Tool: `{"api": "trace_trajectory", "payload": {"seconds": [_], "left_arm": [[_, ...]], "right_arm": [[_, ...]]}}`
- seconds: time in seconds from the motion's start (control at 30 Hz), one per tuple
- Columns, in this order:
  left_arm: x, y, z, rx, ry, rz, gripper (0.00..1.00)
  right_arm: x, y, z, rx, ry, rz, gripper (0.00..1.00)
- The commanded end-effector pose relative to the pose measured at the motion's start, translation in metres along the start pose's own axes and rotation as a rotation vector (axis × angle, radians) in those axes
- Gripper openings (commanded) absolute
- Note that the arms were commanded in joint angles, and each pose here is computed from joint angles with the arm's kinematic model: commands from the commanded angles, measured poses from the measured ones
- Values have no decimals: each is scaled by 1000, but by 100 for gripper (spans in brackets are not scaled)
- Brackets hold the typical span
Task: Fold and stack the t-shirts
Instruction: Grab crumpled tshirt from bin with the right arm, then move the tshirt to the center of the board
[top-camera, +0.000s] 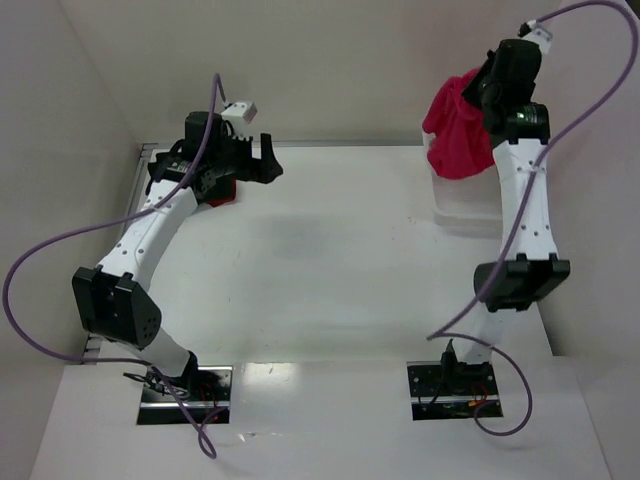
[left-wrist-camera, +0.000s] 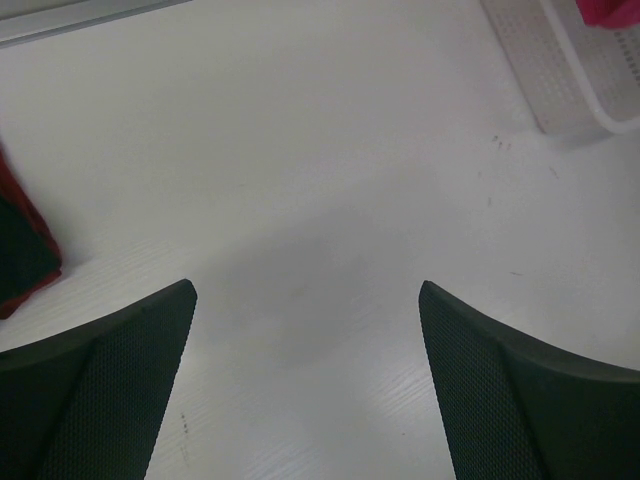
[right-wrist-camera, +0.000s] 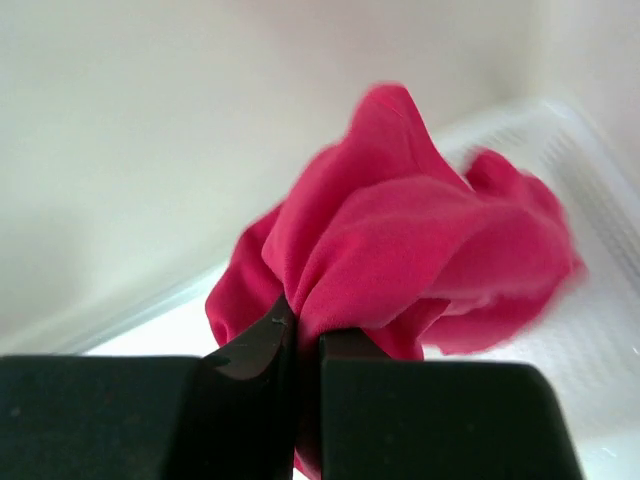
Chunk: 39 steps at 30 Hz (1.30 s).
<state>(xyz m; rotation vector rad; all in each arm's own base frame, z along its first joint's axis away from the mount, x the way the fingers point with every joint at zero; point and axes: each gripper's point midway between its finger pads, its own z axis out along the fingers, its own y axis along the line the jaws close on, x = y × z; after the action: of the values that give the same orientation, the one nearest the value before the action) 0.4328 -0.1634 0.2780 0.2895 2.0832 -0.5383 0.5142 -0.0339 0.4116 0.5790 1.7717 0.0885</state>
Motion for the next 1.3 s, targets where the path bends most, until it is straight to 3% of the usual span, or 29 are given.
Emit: {"api": "trace_trajectory", "payload": {"seconds": [0.0, 0.13, 0.17, 0.27, 0.33, 0.43, 0.6, 0.87, 1.0, 1.13, 1.27], "left_arm": [[-13, -34, -16, 164, -61, 41, 100], [-23, -54, -41, 236, -164, 44, 100], [-40, -68, -63, 285, -256, 92, 100], [-32, -93, -88, 420, -335, 146, 100], [-41, -112, -107, 490, -413, 190, 100], [-37, -131, -112, 555, -422, 220, 100], [2, -175, -73, 668, -289, 267, 100], [22, -211, -49, 766, -225, 302, 100], [20, -222, -22, 697, -247, 326, 100], [-10, -215, -6, 558, -385, 328, 100], [-58, -185, -10, 315, -589, 299, 99]], "right_arm": [[-63, 74, -97, -412, -143, 43, 0], [-57, 120, -155, -640, -118, 13, 0], [-54, 143, -185, -744, -107, 10, 0], [-49, 174, -235, -916, -76, 28, 0], [-42, 180, -244, -962, -45, 35, 0], [-32, 180, -247, -988, -10, 60, 0], [-19, 188, -265, -1076, 48, 84, 0], [-5, 196, -270, -1142, 113, 85, 0], [4, 207, -285, -1190, 148, 86, 0], [23, 203, -281, -1172, 202, 86, 0], [33, 195, -280, -1146, 217, 78, 1]]}}
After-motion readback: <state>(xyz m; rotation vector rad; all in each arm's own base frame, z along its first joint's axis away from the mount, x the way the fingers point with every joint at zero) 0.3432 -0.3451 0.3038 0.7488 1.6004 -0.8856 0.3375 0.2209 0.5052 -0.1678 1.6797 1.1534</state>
